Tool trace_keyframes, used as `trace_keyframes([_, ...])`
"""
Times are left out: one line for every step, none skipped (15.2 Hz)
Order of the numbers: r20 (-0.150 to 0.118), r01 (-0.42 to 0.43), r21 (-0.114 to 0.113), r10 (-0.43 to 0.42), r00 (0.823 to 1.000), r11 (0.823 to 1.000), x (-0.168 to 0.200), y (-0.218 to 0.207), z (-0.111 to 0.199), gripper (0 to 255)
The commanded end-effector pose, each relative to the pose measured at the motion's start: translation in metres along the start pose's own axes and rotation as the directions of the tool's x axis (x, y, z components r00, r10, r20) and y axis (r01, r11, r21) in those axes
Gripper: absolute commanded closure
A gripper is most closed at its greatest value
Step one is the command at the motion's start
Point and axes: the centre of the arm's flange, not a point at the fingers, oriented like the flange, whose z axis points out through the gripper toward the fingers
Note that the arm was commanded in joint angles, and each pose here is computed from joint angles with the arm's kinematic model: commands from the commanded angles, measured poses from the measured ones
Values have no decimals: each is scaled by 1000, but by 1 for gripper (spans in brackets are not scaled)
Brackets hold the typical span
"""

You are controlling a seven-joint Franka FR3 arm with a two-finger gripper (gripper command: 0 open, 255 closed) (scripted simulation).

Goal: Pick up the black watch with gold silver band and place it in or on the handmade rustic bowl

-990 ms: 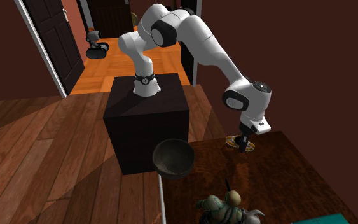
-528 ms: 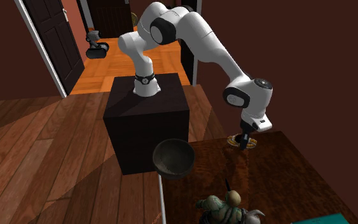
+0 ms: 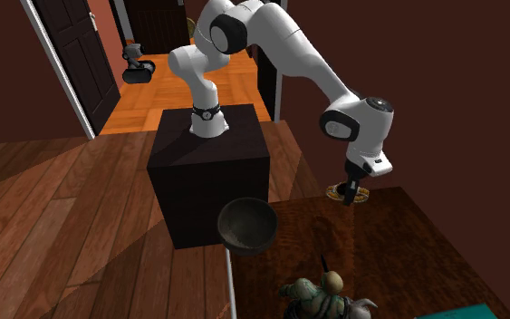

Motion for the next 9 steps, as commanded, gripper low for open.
trace_keyframes([0,0,0,0,1000,1000,1,0,-11,255])
trace_keyframes([0,0,0,0,1000,1000,1,0,-16,255])
trace_keyframes([0,0,0,0,1000,1000,1,0,-21,255])
trace_keyframes([0,0,0,0,1000,1000,1,0,-26,255])
trace_keyframes([0,0,0,0,1000,1000,0,0,-32,255])
trace_keyframes([0,0,0,0,1000,1000,0,0,-37,255])
trace_keyframes([0,0,0,0,1000,1000,0,0,-42,255])
trace_keyframes([0,0,0,0,1000,1000,0,0,-48,255])
trace_keyframes([0,0,0,0,1000,1000,0,0,-53,255])
